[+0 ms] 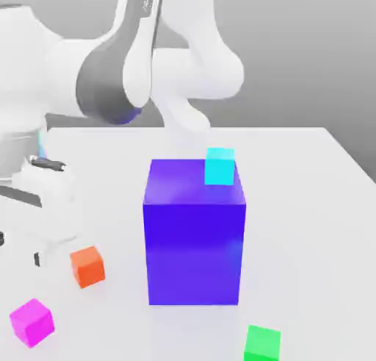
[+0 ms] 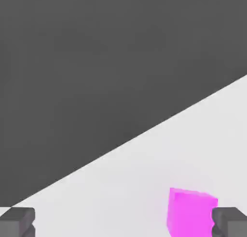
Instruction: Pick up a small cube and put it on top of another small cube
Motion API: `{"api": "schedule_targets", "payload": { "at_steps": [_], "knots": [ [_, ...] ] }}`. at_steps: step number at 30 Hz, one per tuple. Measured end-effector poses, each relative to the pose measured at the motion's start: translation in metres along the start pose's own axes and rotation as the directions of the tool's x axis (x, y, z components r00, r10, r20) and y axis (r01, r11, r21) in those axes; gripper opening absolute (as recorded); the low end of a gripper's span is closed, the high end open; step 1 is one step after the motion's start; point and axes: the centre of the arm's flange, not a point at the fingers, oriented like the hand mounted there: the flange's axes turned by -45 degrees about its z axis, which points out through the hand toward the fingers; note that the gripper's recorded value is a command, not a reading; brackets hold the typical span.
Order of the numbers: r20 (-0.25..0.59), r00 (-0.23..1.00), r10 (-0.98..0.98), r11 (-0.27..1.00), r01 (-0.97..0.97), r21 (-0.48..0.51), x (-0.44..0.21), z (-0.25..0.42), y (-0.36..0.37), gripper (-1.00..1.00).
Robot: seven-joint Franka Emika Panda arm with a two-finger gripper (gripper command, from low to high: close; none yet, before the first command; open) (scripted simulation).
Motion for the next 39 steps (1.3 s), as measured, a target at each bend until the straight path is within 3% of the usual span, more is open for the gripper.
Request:
{"api": "schedule_targets", "payload": {
  "at_steps": [4,8,9,15,20,27,32,35,36,39],
  "knots": [
    [0.087,0.993,0.075,0.997,-0.072,-0.039,-0.015,0.068,0.037,0.0],
    [0.101,0.991,0.087,0.995,-0.083,-0.046,-0.023,0.124,0.045,0.0],
    [0.101,0.991,0.088,0.995,-0.084,-0.046,-0.025,0.134,0.046,-1.0],
    [0.102,0.991,0.089,0.995,-0.084,-0.047,-0.025,0.139,0.046,-1.0],
    [0.102,0.991,0.088,0.995,-0.084,-0.046,-0.02,0.089,0.044,-1.0],
    [0.118,0.957,-0.264,0.964,0.265,0.008,-0.054,0.057,-0.123,-1.0],
    [0.113,0.853,-0.51,0.859,0.51,0.032,-0.115,0.042,-0.231,-1.0],
    [0.106,0.766,-0.634,0.773,0.633,0.04,-0.157,0.071,-0.288,-1.0],
    [0.105,0.752,-0.65,0.759,0.65,0.041,-0.165,0.08,-0.295,1.0],
    [0.105,0.752,-0.65,0.759,0.65,0.041,-0.165,0.08,-0.295,1.0]
  ]
}}
